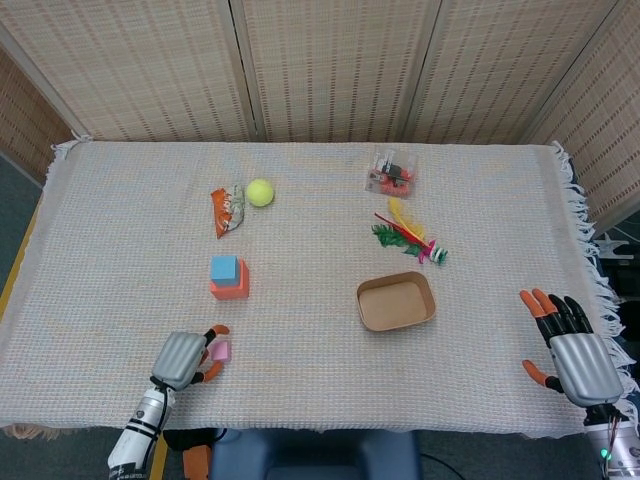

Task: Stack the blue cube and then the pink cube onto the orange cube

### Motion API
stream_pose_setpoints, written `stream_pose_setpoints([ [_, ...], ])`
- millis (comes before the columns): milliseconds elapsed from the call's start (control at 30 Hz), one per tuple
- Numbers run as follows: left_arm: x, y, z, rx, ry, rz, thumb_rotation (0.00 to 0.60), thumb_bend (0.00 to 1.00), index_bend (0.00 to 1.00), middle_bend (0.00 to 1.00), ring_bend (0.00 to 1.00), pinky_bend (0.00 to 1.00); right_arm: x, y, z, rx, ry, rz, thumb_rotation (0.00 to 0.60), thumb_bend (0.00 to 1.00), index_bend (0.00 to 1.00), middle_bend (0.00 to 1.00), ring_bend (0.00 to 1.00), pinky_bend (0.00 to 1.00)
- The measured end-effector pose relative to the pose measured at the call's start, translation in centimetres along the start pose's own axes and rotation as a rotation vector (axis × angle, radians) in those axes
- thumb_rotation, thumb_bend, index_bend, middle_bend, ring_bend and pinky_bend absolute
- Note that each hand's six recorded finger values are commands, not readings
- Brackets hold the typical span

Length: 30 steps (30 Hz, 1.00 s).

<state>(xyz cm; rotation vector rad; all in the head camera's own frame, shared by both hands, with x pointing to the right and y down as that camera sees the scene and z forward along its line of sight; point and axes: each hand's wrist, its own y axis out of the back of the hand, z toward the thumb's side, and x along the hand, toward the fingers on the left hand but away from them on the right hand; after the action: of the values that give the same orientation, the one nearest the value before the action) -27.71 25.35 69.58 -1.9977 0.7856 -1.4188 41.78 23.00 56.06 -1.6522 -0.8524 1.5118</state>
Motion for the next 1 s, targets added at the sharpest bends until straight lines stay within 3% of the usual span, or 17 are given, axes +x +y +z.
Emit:
stream_pose_setpoints([
  [367, 0.07, -0.39, -0.71, 0.068, 0.026, 0.001, 0.600, 0.31, 0.32, 1.00, 1.00, 1.00, -0.09, -0.05, -0.03, 0.002, -0.003, 0.001, 0.600, 0.13, 0.00, 0.00, 0.00, 0.00],
  [733, 0.23, -0.39, -0.83, 0.061, 0.030, 0.000, 0.600, 0.32, 0.49, 1.00, 1.00, 1.00, -0.06, -0.12, 0.03, 0.003, -0.002, 0.003, 0.600, 0.14, 0.00, 0.00, 0.00, 0.00],
  [1000, 0.27, 0.04, -0.73, 0.076, 0.015, 0.024, 0.600, 0.35, 0.51, 1.00, 1.00, 1.00, -0.08, -0.26, 0.05, 0.004, -0.001, 0.014, 0.600, 0.14, 0.00, 0.00, 0.00, 0.00],
])
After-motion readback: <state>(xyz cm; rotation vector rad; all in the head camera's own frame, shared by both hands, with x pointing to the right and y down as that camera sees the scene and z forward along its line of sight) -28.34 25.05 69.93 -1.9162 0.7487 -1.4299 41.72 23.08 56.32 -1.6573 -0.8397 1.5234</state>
